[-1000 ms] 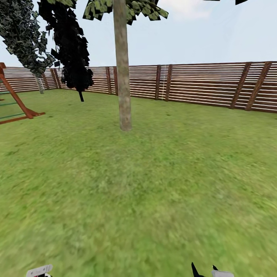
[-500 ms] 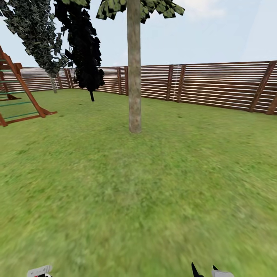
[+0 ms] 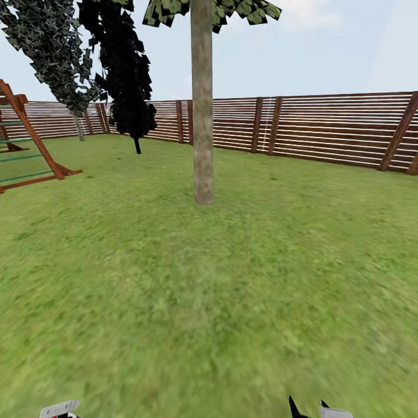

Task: In the garden, pick up the pesticide atomizer on the floor and spray pesticide onto both trees until each tree trunk is fully covered.

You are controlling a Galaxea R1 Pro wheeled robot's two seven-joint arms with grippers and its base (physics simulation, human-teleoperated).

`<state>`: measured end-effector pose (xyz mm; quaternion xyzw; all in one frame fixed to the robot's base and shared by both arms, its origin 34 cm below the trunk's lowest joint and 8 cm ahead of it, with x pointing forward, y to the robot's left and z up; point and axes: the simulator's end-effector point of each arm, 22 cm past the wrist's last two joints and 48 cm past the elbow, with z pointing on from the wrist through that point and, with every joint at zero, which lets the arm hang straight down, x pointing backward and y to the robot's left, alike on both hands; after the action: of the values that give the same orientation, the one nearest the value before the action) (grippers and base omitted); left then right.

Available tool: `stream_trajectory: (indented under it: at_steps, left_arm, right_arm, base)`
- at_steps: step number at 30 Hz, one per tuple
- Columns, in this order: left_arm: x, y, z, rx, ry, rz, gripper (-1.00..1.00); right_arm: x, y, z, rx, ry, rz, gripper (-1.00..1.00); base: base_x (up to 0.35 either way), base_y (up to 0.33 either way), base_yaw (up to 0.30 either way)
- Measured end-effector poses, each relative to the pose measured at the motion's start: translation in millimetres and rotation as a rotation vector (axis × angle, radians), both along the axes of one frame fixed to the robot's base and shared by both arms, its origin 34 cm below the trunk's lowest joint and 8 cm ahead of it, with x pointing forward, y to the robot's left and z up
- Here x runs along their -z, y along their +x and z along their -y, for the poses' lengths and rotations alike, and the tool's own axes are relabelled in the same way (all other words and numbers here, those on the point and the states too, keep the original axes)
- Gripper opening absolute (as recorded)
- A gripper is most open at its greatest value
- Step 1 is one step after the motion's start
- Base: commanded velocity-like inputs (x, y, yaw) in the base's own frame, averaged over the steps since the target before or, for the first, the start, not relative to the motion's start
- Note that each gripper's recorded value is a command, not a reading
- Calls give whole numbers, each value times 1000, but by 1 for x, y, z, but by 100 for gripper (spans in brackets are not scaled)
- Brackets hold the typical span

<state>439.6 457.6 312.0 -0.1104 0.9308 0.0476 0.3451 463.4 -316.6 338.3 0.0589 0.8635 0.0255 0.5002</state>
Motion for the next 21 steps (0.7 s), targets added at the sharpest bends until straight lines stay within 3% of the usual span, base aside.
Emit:
stream_trajectory:
  at_steps: [21]
  left_arm:
    - [0,0,0,0,1,0,-100]
  right_arm:
    - [0,0,0,0,0,0,100]
  base:
    - [338,0,0]
